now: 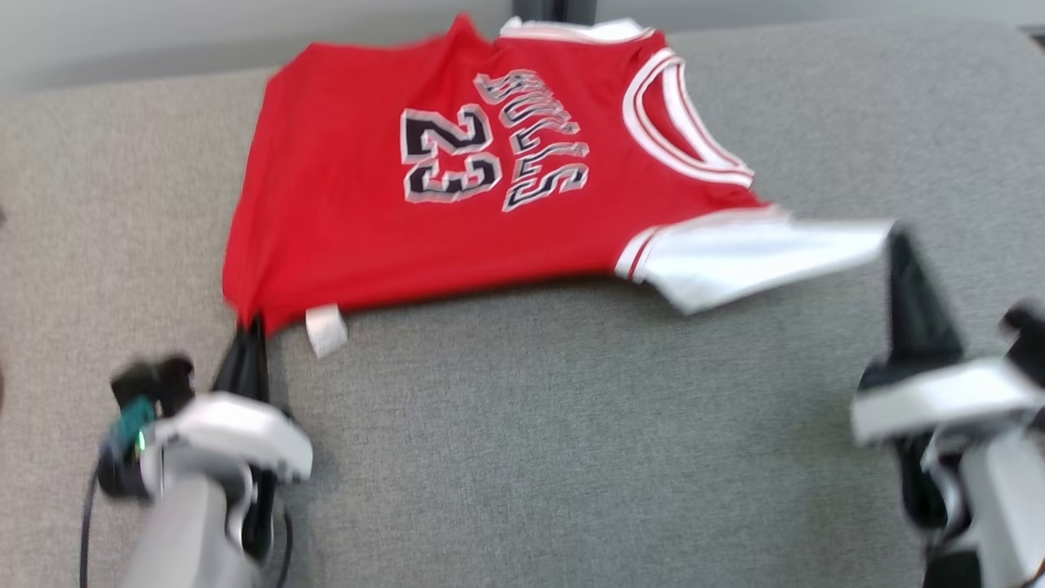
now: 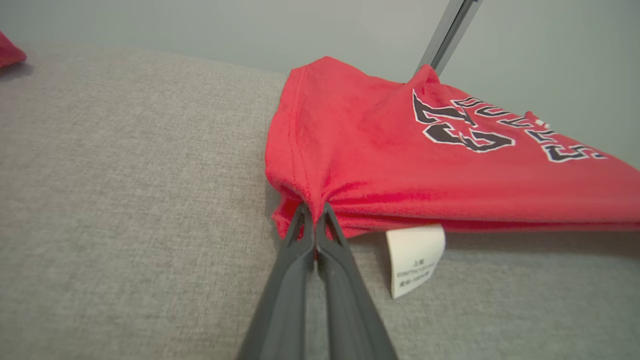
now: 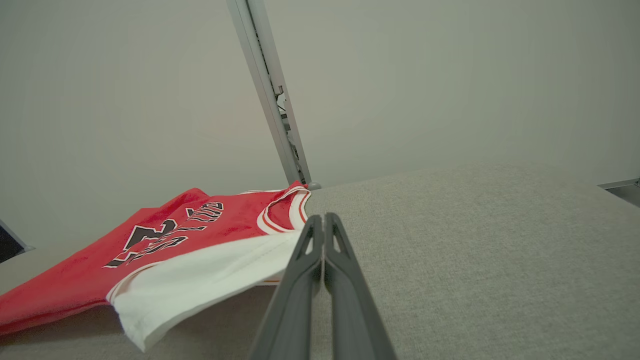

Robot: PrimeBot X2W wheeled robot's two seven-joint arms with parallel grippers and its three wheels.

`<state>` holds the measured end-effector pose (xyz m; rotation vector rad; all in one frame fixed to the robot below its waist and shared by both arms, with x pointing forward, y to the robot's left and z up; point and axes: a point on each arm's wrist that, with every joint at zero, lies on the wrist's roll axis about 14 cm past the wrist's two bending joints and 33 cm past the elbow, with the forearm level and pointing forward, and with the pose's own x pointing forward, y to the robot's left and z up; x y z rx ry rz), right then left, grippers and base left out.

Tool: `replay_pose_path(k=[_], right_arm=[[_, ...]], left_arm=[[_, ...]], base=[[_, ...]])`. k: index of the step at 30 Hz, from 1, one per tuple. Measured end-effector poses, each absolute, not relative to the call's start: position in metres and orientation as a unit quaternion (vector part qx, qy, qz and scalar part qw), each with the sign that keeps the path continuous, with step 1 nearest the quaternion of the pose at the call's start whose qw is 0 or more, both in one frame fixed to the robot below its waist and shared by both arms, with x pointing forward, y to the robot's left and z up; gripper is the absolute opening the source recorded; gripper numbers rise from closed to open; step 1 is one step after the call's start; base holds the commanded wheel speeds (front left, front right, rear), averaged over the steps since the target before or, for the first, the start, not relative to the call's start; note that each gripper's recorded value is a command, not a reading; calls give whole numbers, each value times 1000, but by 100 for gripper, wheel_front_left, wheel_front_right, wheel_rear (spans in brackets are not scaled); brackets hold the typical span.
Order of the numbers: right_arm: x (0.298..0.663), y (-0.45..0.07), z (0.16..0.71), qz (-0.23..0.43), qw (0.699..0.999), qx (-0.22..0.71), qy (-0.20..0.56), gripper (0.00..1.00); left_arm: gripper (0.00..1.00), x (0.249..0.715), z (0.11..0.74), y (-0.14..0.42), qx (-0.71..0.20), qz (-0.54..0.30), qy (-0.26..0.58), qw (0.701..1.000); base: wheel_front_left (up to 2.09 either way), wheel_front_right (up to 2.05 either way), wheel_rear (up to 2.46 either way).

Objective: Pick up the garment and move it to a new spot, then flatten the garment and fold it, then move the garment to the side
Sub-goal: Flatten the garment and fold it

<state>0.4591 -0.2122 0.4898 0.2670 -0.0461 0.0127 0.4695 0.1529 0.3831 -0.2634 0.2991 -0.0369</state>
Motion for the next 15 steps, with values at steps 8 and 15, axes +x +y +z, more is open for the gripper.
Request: replay_pose_path(k=[8,15], right_arm=[[389,-204,442,-2,988,142,58,0],[329,-201,416,0,985,136,107,0]], left_arm=[[0,410,367,161,-132,3,182,974],[0,359,366,160,-136,1,192,972]], base=[[0,0,0],[0,0,0]])
